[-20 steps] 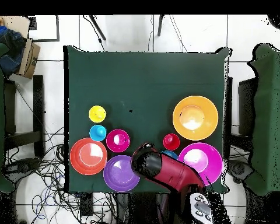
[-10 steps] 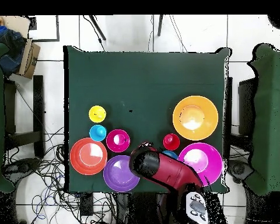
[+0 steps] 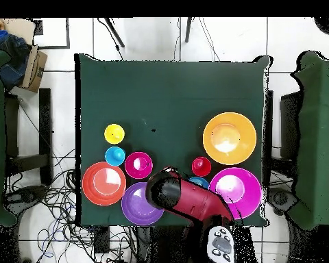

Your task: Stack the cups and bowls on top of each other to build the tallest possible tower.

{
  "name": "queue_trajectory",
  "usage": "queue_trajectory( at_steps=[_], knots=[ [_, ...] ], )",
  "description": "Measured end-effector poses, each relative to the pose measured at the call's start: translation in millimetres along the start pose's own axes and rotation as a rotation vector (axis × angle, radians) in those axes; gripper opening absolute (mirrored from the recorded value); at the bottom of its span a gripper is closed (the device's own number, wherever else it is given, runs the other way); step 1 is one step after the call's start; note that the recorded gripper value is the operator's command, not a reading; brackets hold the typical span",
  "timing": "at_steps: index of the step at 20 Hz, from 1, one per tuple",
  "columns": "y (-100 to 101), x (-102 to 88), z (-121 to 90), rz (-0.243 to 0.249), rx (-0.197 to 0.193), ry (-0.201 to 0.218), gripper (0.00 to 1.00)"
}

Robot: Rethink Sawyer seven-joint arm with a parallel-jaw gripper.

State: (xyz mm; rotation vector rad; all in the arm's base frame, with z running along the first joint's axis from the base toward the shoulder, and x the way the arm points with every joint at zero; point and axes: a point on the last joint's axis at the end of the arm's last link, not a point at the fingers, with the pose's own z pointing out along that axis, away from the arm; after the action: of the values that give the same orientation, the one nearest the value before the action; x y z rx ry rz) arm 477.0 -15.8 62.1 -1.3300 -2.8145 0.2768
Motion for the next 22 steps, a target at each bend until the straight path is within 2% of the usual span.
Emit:
queue_trajectory(
  at_steps=[8,15,16,22],
  knots=[
    [1.2,2.4,-0.7,-0.007,0.004,0.000,0.00],
    [-8.8,-9.9,2.3,0.028,0.003,0.008,0.00],
    [-11.2,-12.8,3.0,0.036,0.003,0.010,1.00],
    [-15.3,-17.0,3.9,0.048,0.004,0.012,1.00]
  ],
)
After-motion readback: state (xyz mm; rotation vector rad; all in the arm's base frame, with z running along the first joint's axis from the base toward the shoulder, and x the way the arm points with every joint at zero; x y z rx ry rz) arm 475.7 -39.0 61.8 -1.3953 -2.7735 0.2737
